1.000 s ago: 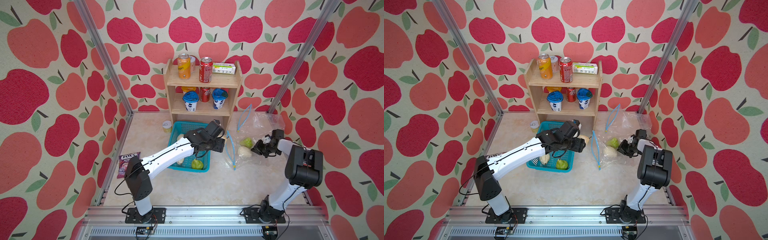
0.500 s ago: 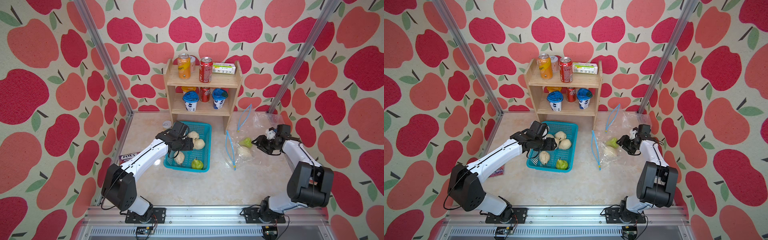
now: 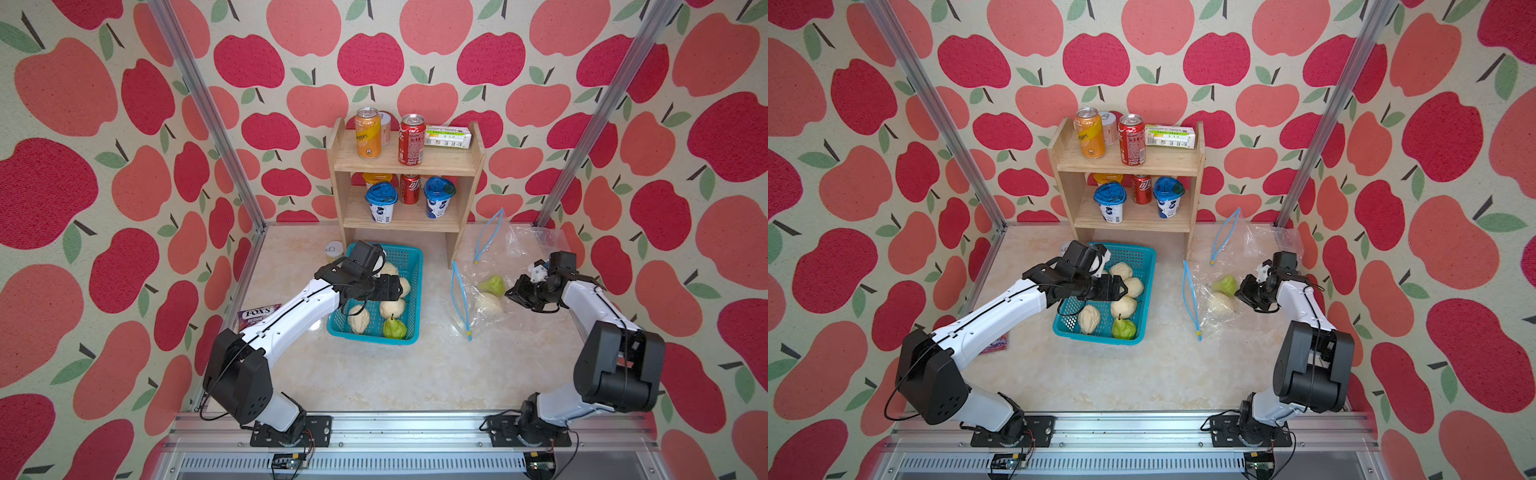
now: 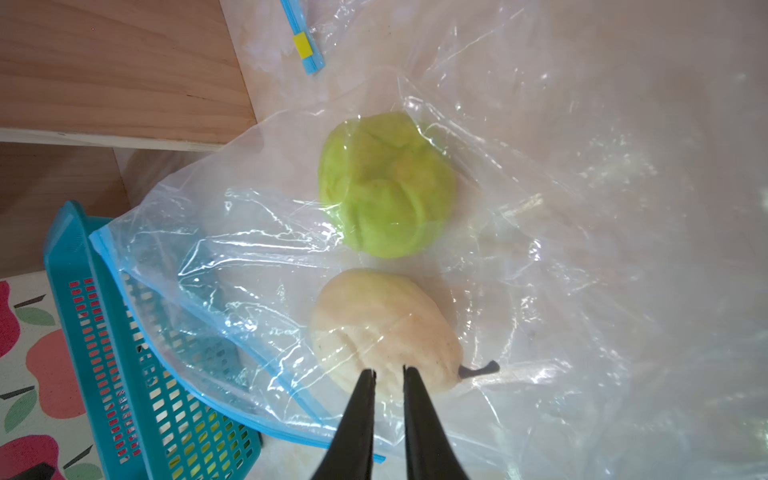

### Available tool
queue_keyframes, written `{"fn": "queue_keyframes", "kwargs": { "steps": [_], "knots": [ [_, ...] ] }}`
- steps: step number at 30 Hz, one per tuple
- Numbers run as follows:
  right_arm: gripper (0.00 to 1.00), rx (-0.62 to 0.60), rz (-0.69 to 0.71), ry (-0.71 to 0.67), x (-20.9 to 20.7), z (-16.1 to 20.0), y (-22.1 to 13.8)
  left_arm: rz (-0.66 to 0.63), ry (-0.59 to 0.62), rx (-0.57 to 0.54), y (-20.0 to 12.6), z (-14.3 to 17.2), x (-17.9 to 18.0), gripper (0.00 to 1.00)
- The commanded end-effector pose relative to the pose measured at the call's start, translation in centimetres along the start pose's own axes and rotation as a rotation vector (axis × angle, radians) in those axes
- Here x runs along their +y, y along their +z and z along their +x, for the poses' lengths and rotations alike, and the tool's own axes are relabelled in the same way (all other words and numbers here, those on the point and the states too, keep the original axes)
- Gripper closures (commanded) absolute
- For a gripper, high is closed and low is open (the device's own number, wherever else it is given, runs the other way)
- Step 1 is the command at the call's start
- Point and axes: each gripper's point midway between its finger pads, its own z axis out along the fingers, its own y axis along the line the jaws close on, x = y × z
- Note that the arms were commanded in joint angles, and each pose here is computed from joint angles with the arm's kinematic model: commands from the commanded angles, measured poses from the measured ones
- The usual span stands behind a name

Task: Open the zip-top bag and take out the pear
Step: Place the pear in the basket, then pick up the pear from the zipper food storage bag.

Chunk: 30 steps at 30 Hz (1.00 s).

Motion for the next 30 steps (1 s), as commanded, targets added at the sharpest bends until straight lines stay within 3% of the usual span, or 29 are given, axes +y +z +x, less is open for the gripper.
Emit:
{"fn": "queue_keyframes", "kwargs": {
  "steps": [1,6,13,17,30],
  "knots": [
    [0.87,0.024,-0.024,-0.009,0.2,0.0,1.1,0.145,-0.004,-0.071,-1.4,-1.2,-5.7,0.23],
    [0.93,0.055,-0.038,0.005,-0.2,0.8,3.1,0.221,-0.020,-0.056,1.3,-0.1,-11.0,0.33],
    [0.96,0.143,-0.004,-0.009,-0.9,2.7,5.6,0.271,-0.072,-0.041,8.4,0.3,-15.5,0.40],
    [0.98,0.138,0.007,0.008,-1.2,2.8,5.8,0.269,-0.130,-0.051,11.1,0.1,-15.6,0.46],
    [0.98,0.131,0.003,0.028,-1.6,2.6,6.0,0.070,-0.179,-0.120,14.6,-1.7,-11.7,0.67]
  ]
}}
